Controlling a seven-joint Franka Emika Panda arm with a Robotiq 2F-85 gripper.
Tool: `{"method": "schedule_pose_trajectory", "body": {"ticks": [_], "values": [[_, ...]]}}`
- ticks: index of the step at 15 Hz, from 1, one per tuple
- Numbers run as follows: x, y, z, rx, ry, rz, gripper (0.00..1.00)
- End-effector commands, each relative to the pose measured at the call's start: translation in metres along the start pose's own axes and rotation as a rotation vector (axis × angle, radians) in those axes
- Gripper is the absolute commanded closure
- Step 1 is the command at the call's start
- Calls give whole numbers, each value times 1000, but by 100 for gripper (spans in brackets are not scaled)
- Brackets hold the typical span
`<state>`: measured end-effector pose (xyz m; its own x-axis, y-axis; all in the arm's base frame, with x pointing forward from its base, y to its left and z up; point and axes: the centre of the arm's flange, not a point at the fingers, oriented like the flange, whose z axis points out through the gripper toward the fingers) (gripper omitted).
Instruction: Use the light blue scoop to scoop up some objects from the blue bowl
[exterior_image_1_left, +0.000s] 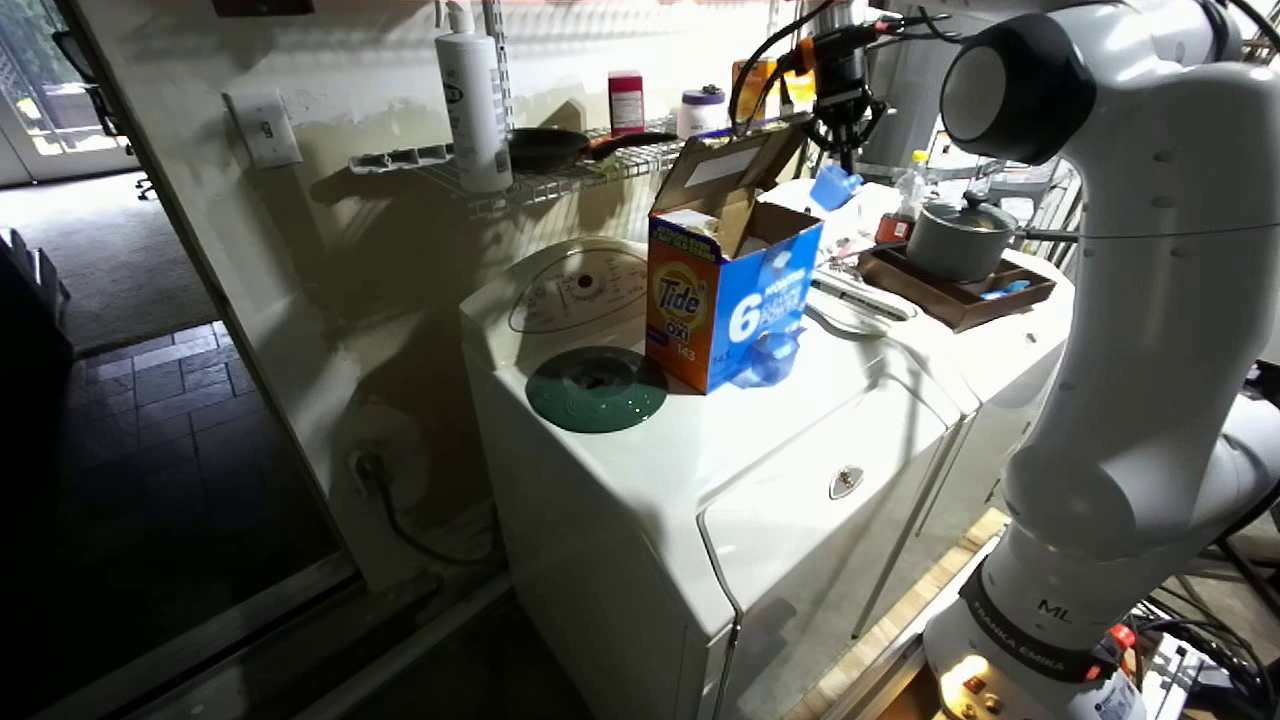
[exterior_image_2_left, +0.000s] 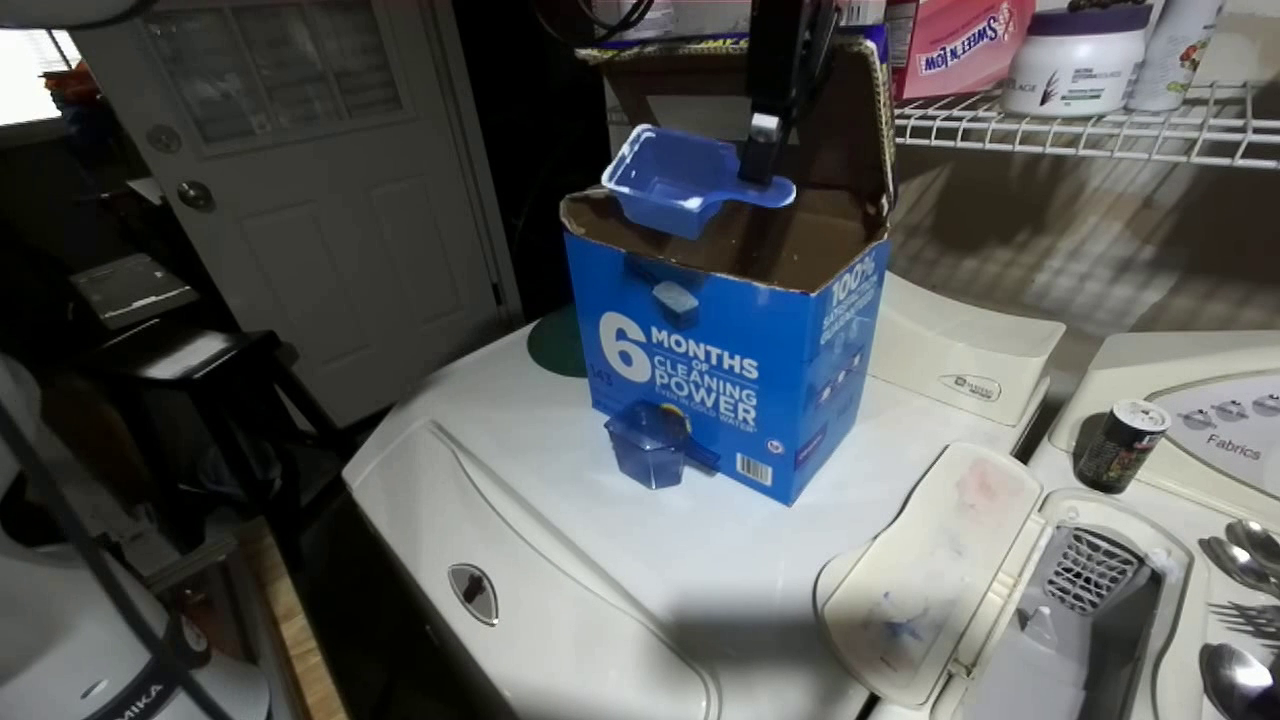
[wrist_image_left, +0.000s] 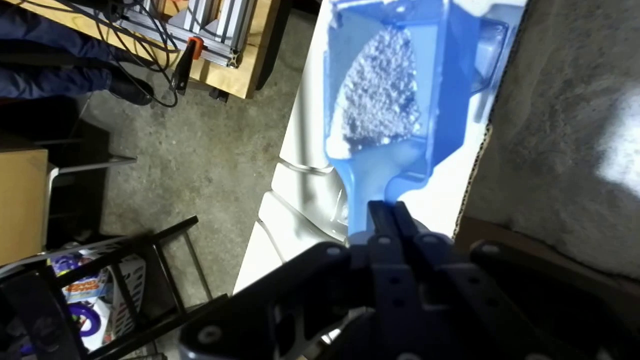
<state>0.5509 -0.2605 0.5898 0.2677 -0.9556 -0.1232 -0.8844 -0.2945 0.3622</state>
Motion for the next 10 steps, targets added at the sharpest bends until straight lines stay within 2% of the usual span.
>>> {"method": "schedule_pose_trajectory", "body": {"ticks": [1,3,7,10], "values": [[-26,37,47,12,23,-22,99],[-29,43,58,4,17,-33,99],[-32,54,92,-77,6,-30,99],[-33,60,119,-125,29,-16,99]]}}
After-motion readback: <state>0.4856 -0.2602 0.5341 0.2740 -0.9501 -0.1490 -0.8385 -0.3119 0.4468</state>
